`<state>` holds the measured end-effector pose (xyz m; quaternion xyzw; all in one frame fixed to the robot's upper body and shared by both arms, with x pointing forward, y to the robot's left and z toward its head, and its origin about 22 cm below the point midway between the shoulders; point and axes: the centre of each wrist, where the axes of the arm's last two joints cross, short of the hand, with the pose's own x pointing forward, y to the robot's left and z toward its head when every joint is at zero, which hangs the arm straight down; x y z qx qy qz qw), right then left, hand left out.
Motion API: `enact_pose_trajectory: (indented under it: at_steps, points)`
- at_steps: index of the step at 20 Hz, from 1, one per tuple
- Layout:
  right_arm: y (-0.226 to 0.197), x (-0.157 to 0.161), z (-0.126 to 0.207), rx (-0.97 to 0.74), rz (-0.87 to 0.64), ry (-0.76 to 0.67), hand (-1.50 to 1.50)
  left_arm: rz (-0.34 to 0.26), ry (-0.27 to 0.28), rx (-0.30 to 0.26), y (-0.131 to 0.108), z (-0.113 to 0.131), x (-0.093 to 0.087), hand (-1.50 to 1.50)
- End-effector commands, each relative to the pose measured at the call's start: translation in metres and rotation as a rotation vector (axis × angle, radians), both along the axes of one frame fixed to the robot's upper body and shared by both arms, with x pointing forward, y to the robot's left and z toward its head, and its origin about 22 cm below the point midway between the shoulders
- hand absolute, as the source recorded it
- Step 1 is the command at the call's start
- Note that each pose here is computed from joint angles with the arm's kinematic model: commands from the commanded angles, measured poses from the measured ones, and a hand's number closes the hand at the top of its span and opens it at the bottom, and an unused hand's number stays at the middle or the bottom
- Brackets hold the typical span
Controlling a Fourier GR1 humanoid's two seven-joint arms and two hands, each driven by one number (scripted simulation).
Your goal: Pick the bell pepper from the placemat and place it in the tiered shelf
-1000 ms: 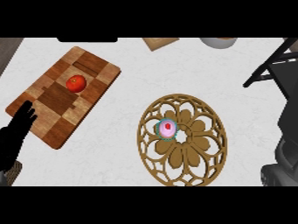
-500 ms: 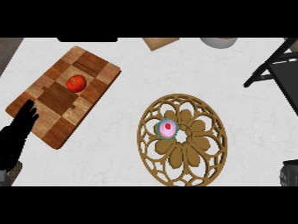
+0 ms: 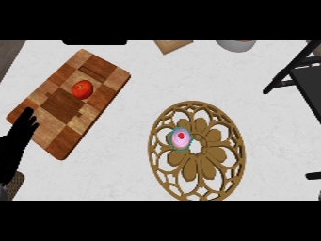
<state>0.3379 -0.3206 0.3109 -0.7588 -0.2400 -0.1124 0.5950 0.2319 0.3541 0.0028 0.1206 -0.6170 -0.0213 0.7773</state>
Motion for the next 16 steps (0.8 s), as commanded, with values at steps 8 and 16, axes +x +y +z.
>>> enact_pose_trajectory:
  at_steps: [8,16]
  points:
    - [-0.056,-0.018,-0.049,0.036,-0.092,0.025,-1.50,0.002,-0.009,-0.016,0.004,-0.001,-0.004,0.00]
    - [-0.039,-0.021,-0.044,0.036,-0.048,-0.196,-1.50,0.003,0.007,-0.004,0.004,-0.002,0.007,0.00]
